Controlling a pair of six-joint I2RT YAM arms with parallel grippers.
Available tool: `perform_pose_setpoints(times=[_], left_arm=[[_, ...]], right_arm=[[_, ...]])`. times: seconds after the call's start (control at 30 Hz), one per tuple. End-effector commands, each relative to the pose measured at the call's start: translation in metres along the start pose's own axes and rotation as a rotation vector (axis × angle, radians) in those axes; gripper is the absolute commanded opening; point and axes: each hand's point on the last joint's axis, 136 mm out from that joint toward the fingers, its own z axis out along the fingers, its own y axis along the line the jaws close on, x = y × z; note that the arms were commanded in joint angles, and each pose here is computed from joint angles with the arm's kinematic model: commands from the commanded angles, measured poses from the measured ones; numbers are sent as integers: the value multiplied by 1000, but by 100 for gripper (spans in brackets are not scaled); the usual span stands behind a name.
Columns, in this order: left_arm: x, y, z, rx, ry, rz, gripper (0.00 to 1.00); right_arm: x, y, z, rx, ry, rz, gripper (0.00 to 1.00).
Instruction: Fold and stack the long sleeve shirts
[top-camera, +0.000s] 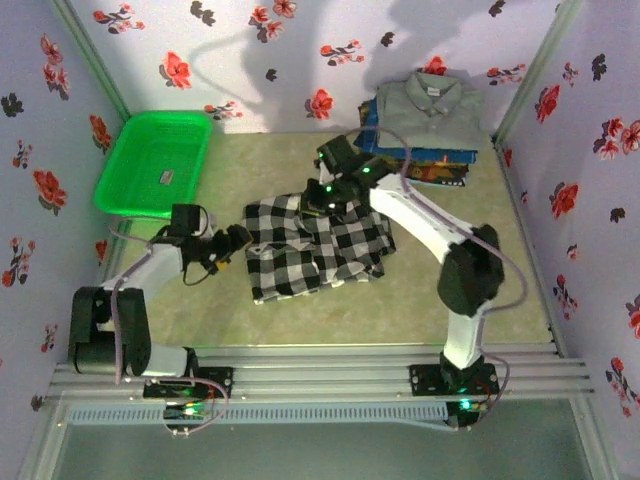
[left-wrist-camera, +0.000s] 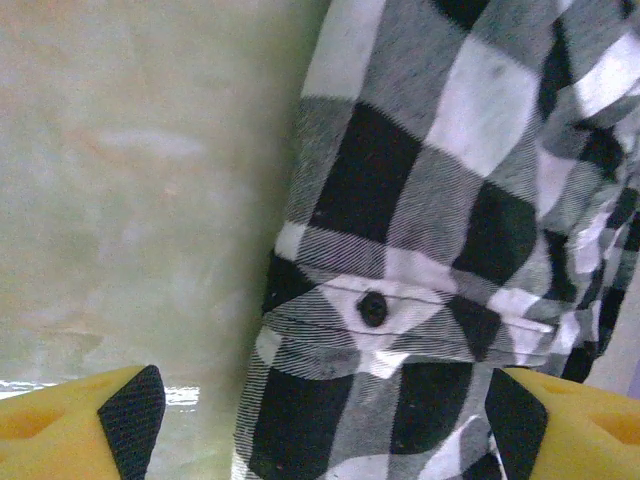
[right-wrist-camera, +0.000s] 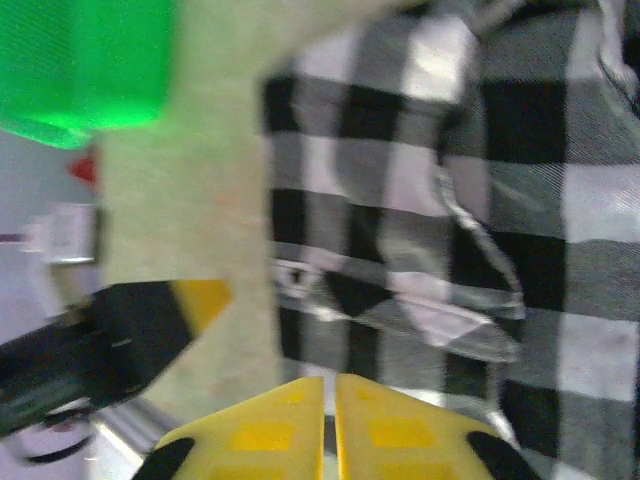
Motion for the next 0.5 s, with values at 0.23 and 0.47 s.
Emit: perform_pose_setpoints(times=[0.23, 0.47], left_arm=[[-15, -2, 44, 48, -104, -34, 82], [-14, -2, 70, 6, -77, -26, 77]], right_arm=[[28, -42, 63, 19, 233, -30, 6], [25, -64, 83, 43, 245, -5, 6]])
